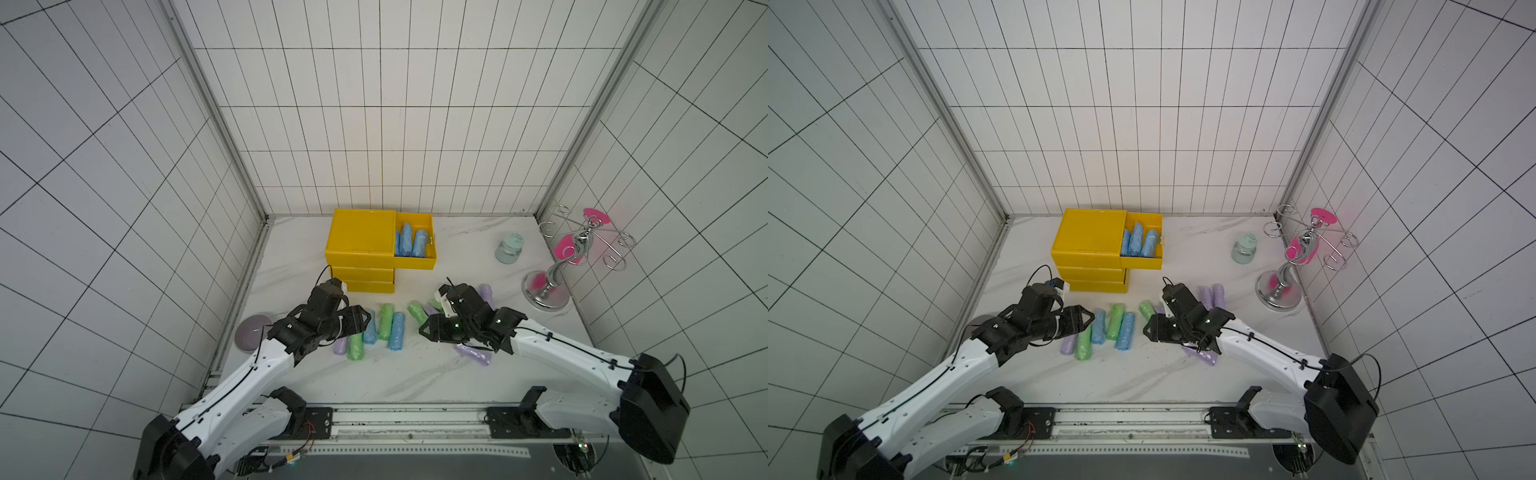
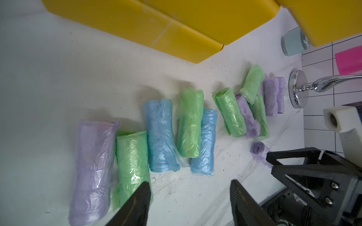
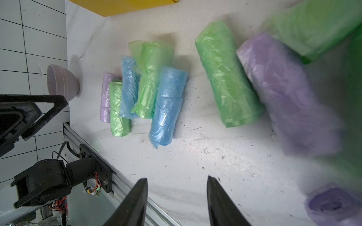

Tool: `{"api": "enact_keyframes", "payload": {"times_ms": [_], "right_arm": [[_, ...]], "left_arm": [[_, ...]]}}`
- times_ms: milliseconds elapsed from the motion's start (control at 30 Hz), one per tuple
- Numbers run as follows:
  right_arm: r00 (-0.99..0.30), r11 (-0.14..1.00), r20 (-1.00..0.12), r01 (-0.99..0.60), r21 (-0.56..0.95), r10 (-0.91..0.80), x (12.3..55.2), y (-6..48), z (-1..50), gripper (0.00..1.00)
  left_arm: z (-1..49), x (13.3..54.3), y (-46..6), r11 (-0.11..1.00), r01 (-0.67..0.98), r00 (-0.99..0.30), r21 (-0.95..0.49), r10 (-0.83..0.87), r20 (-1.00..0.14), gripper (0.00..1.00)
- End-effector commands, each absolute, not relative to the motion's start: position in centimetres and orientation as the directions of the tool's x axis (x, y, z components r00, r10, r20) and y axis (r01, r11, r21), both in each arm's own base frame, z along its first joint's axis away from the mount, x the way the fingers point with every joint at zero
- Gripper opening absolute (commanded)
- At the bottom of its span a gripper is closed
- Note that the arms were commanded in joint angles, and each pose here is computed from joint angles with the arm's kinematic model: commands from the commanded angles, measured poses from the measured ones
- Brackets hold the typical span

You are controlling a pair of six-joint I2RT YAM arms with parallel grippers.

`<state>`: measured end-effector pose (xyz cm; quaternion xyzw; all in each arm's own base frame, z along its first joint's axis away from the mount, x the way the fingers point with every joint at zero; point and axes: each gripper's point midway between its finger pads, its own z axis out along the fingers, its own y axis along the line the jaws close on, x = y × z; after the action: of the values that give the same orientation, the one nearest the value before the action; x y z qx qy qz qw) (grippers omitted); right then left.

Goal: Sort the rolls of trash bags by color and place them into the drawer
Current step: Pick up the roll of trash bags from the center of the board.

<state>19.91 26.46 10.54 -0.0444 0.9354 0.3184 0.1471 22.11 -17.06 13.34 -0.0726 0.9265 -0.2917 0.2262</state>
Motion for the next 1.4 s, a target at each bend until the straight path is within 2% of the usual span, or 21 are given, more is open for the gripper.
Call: {"api": "enact_keyframes", "payload": {"times_ms": [0,300,733,967,1367], "right_arm": [[-0.939,0.772,-0.334,-0.155,0.616,0.078,20.7,28.4,9.8,0.51],[-0.962,0.760,-0.265,-0.119,0.639,0.071,21.0,31.8,5.8,0.52],[-0.970,0.765,-0.235,-0.109,0.634,0.057,22.1,34.0,4.0,0.50],[-0.970,0.751,-0.237,-0.116,0.650,0.056,22.9,35.3,4.5,0.45],[-0.948,0.731,-0.296,-0.121,0.671,0.114,22.7,34.4,7.4,0.47]], "left_arm": [[13.7,22.2,-17.5,0.786,0.000,-0.872,-0.618,-0.302,-0.385,0.64],[12.6,20.8,-16.7,0.783,-0.015,-0.873,-0.622,-0.313,-0.373,0.64],[12.9,20.4,-16.3,0.790,0.004,-0.869,-0.613,-0.301,-0.393,0.66],[13.0,20.5,-16.4,0.791,0.008,-0.870,-0.612,-0.296,-0.395,0.66],[14.2,20.8,-16.2,0.789,0.022,-0.851,-0.614,-0.308,-0.425,0.66]]}}
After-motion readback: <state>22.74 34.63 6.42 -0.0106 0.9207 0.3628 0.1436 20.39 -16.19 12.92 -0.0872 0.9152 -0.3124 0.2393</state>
